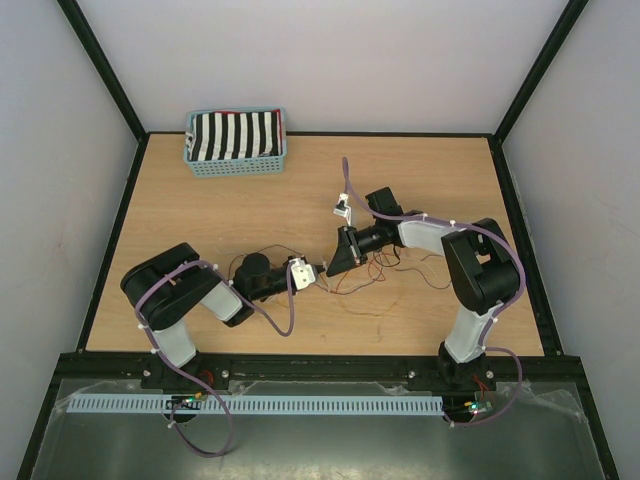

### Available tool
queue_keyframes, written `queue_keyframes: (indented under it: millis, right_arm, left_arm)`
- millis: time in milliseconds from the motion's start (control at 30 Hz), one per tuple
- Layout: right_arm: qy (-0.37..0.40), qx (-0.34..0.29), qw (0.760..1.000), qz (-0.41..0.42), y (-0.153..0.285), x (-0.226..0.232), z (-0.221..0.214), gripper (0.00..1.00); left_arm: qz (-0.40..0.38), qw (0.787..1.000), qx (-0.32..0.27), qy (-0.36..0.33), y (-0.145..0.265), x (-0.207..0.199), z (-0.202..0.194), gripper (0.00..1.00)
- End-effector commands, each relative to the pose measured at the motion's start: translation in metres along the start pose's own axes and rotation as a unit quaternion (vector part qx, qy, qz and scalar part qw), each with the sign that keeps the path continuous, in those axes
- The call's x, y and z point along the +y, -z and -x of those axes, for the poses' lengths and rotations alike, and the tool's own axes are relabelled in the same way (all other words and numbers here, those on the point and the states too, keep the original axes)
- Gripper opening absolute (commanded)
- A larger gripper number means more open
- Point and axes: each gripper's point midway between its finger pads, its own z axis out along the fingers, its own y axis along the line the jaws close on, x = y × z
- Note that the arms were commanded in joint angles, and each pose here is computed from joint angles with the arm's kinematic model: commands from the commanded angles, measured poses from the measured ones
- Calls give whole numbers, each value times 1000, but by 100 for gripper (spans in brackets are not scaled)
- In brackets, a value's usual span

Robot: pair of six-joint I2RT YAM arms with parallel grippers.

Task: Zip-tie the wires
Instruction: Tie the cable at the center of the board.

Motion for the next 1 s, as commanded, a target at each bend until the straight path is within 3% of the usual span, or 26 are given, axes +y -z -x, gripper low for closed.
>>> queue_keyframes:
  millis: [0, 600, 967]
  right_arm:
    - [18, -8, 1000, -5, 5, 1, 3, 15]
    - [36, -20, 999, -17, 11, 9, 11, 39]
    - [57, -50, 995, -64, 21, 9, 39, 47]
  left_arm:
    - [-6, 1000, -22, -2, -5, 0, 12, 0]
    - [-10, 1000, -16, 5, -5, -3, 7, 0]
    - [-14, 1000, -19, 5, -4, -5, 8, 0]
